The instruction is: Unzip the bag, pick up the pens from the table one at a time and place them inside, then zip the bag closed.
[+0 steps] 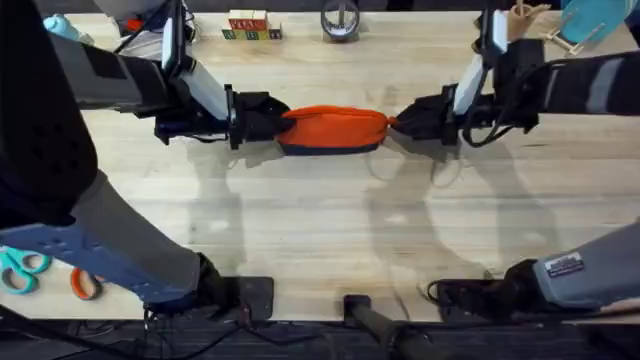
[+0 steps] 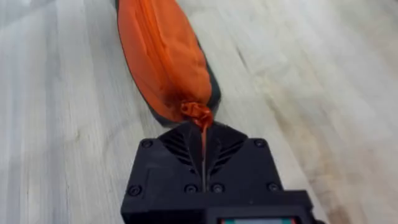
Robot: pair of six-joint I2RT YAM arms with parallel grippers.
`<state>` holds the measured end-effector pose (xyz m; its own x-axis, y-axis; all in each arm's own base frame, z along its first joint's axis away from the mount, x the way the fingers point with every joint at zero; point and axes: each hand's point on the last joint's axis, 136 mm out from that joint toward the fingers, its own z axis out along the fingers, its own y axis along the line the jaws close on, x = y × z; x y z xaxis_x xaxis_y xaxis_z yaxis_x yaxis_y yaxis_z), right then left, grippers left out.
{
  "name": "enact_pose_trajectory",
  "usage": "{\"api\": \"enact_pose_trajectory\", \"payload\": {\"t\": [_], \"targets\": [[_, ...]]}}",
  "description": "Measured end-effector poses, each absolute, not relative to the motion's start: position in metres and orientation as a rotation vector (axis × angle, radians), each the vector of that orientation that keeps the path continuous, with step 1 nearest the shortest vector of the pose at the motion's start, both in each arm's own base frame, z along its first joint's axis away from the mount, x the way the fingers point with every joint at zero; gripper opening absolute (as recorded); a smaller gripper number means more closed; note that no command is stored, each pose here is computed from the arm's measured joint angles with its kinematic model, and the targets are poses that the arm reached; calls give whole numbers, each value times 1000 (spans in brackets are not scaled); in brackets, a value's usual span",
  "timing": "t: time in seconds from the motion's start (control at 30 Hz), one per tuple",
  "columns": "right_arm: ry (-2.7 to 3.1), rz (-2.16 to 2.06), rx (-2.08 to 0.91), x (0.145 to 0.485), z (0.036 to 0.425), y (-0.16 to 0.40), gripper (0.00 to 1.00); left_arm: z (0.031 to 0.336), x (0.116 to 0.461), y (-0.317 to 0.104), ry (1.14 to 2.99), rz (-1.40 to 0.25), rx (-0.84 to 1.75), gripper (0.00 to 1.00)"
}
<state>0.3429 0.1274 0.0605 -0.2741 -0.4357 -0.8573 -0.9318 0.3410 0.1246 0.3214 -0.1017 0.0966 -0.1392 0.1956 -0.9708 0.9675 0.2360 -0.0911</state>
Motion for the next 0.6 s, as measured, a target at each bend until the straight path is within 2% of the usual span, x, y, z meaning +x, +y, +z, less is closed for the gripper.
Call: {"api": "enact_pose_trajectory", "payload": {"t": [0.33, 0.6], "targets": [[1810, 782, -1178, 346, 102, 127, 31, 97, 322, -102, 1550, -1011, 1130, 42], [1814, 813, -1177, 342, 107, 138, 31, 97, 322, -102, 1550, -1011, 1130, 42]]}}
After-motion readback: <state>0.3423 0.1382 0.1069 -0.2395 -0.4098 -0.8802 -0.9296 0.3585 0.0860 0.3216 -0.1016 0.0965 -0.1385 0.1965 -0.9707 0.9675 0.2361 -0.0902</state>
